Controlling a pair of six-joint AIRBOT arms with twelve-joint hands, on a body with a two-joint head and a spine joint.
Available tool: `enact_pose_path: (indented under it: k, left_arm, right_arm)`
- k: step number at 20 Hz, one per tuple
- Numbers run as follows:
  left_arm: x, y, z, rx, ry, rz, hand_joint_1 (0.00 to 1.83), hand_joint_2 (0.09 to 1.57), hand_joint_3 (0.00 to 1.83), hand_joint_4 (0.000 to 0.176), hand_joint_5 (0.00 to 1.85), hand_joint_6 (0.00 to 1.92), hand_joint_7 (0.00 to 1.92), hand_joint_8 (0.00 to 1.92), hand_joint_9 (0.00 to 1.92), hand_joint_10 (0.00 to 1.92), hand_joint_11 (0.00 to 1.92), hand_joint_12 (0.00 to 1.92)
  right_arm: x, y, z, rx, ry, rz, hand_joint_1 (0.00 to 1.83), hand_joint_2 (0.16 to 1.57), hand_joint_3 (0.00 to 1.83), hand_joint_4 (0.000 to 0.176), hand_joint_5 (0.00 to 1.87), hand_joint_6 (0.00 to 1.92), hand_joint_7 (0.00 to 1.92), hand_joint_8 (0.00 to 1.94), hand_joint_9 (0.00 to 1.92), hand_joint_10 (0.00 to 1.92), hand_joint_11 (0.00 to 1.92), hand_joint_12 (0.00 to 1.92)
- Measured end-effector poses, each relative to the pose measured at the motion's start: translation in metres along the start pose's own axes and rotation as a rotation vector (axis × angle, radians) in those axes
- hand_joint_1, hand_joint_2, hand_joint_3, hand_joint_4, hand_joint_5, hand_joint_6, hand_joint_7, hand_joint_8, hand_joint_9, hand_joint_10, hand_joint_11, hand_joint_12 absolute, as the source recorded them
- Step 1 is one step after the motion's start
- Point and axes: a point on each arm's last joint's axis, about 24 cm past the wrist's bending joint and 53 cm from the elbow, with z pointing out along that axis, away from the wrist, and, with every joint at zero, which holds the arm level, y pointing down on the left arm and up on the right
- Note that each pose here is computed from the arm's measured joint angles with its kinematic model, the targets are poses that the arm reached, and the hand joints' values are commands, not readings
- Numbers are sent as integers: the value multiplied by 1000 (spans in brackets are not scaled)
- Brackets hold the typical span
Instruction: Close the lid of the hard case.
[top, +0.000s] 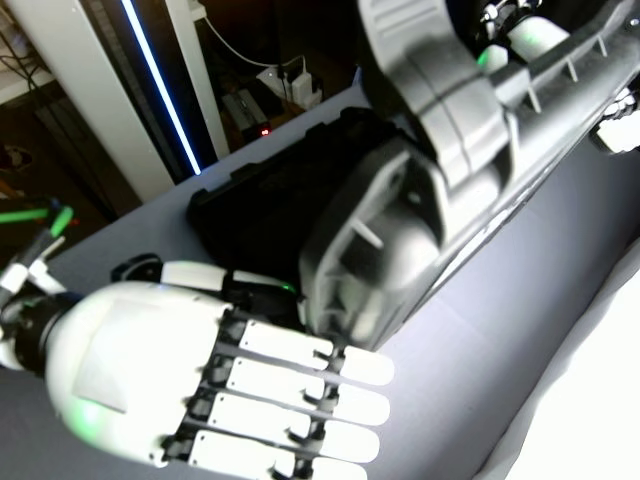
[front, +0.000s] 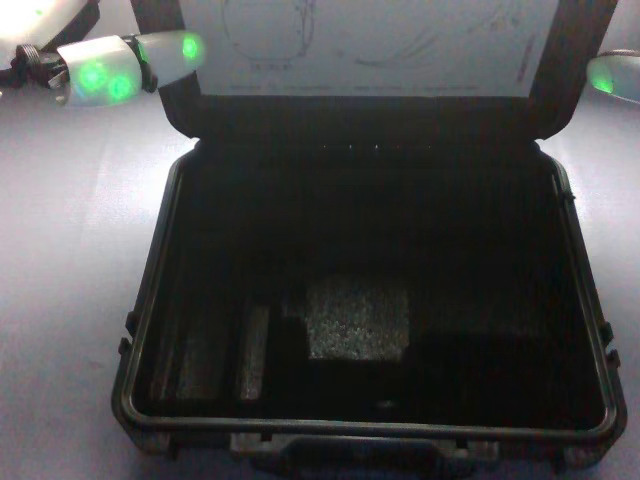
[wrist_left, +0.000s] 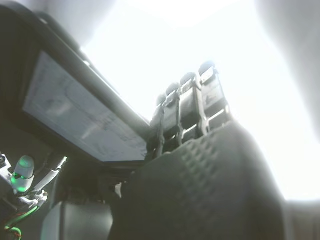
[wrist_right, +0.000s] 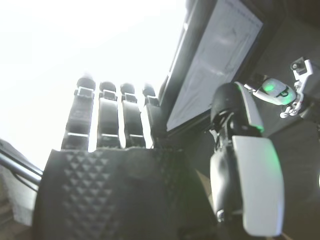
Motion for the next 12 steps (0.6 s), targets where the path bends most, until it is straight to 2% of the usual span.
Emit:
enact_pose_path:
  k: [1,2,3,5,6,7,8,9,10,11,12]
  left_arm:
    - [0,-1,0,1,0,-2,0,1120,0,19,139,4,124,3,87,7,85,92]
    - [0,-2,-1,2,0,-4,0,1114,0,8,135,2,123,2,90,7,85,95]
    - [0,-3,-1,6,0,1,0,1130,1,0,143,5,131,4,111,14,94,104]
    - [0,-6,-6,16,0,1,0,1129,0,0,138,1,127,1,98,4,61,102]
    - [1,-6,-12,18,5,6,0,1105,0,18,115,0,106,0,60,0,31,95]
    - [1,-8,-18,25,9,14,0,1076,3,32,103,3,100,0,54,0,5,132]
    - [1,-10,-21,33,12,22,0,1085,7,27,86,3,88,1,43,1,0,102]
    - [4,-15,-25,49,18,27,0,1101,7,35,80,1,86,1,48,2,0,117]
    - [5,-19,-28,63,24,37,0,1119,4,38,81,1,92,1,63,3,0,161]
    - [6,-22,-33,71,29,40,0,1128,3,48,94,3,104,2,62,1,0,130]
    - [9,-21,-38,73,40,48,0,1116,0,51,104,3,114,3,59,0,0,99]
  right_arm:
    - [-1,0,1,-1,-1,-2,439,1271,2,0,189,3,118,1,97,2,0,265]
    - [-1,1,1,-1,-4,1,458,1273,0,0,189,1,246,9,213,11,0,637]
    - [-3,3,2,-6,-7,0,435,1231,0,0,186,1,236,10,197,9,0,612]
    - [-1,7,3,-16,-2,-1,426,1200,0,0,172,0,170,2,128,4,0,458]
    - [4,10,3,-28,13,-13,436,1192,0,0,175,1,153,3,95,8,0,370]
    - [9,16,2,-41,20,-4,434,1186,0,0,177,0,125,1,132,2,0,417]
    - [11,19,1,-48,26,-5,423,1194,3,0,173,0,127,3,183,14,0,431]
    - [13,26,-1,-65,32,-5,403,1197,3,0,178,1,133,3,177,6,0,412]
    - [14,33,-2,-85,31,-2,427,1201,1,0,182,1,151,0,219,4,0,532]
    - [17,43,-5,-116,33,-2,444,1187,0,0,180,0,142,0,235,3,0,629]
    - [19,44,-9,-124,39,-5,450,1187,0,0,179,1,152,3,142,13,0,440]
